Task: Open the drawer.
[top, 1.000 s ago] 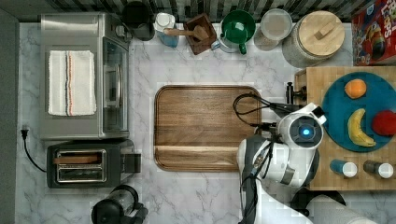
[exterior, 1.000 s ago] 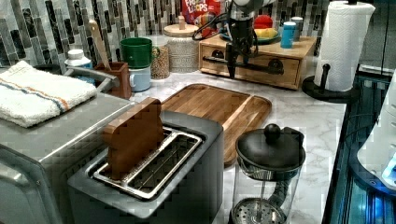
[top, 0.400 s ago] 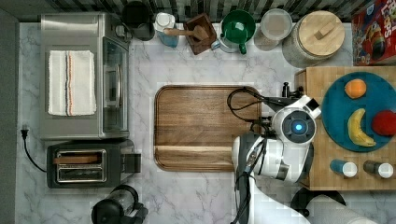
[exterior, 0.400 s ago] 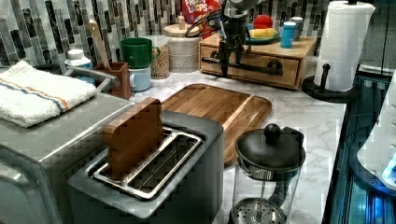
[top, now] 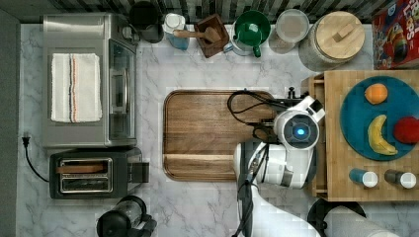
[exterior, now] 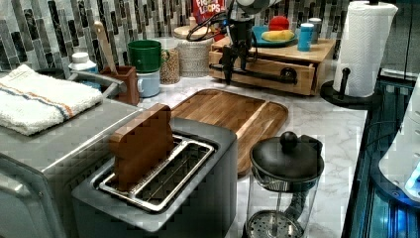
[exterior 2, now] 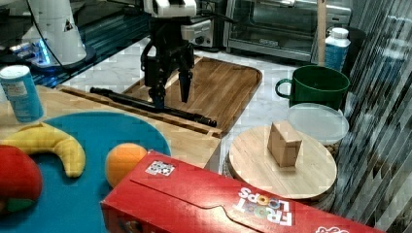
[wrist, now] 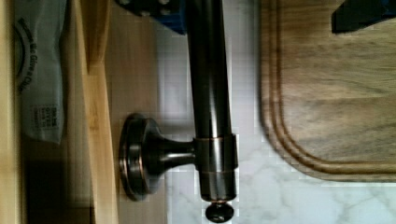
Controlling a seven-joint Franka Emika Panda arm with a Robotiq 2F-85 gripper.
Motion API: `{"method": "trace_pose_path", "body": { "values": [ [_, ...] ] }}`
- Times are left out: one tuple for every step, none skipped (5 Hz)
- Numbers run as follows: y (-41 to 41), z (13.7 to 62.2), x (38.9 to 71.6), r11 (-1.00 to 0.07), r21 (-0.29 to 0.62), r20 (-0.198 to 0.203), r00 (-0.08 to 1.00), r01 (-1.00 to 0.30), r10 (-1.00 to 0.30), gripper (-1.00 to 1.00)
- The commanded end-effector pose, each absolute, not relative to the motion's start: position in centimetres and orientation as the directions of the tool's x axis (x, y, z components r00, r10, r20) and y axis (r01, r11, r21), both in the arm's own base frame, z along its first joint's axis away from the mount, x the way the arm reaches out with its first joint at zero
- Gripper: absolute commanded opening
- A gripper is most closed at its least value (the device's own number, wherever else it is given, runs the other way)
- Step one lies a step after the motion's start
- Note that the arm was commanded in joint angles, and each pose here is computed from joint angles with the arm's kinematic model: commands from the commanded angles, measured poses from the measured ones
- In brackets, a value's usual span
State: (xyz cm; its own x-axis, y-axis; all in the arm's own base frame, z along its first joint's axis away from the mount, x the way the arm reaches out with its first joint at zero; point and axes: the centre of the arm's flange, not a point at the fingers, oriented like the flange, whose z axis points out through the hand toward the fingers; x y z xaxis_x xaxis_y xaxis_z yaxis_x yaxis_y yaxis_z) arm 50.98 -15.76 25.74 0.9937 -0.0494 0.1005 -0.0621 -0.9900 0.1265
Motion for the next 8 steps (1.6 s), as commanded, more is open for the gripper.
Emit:
{"method": "trace_pose_path", "body": {
  "values": [
    [1.4,26.7,51.3,-0.997,0.069,0.030,0.999,-0.017,-0.015,1.00],
    [2.4,26.8,51.2,-0.998,0.057,0.015,0.999,-0.034,-0.033,1.00],
    [2.7,27.1,51.3,-0.997,0.054,0.015,0.998,-0.054,-0.053,1.00],
    [2.9,27.2,51.8,-0.997,0.029,-0.009,0.997,-0.078,-0.078,1.00],
    [3.0,27.5,51.9,-0.996,0.000,-0.025,0.996,-0.090,-0.090,1.00],
    [3.9,27.8,52.1,-0.993,-0.029,-0.031,0.993,-0.111,-0.110,1.00],
    [5.1,27.7,52.2,-0.989,-0.050,-0.016,0.990,-0.142,-0.142,1.00],
    [5.8,28.0,52.6,-0.983,-0.066,-0.029,0.985,-0.174,-0.172,1.00]
  ]
}}
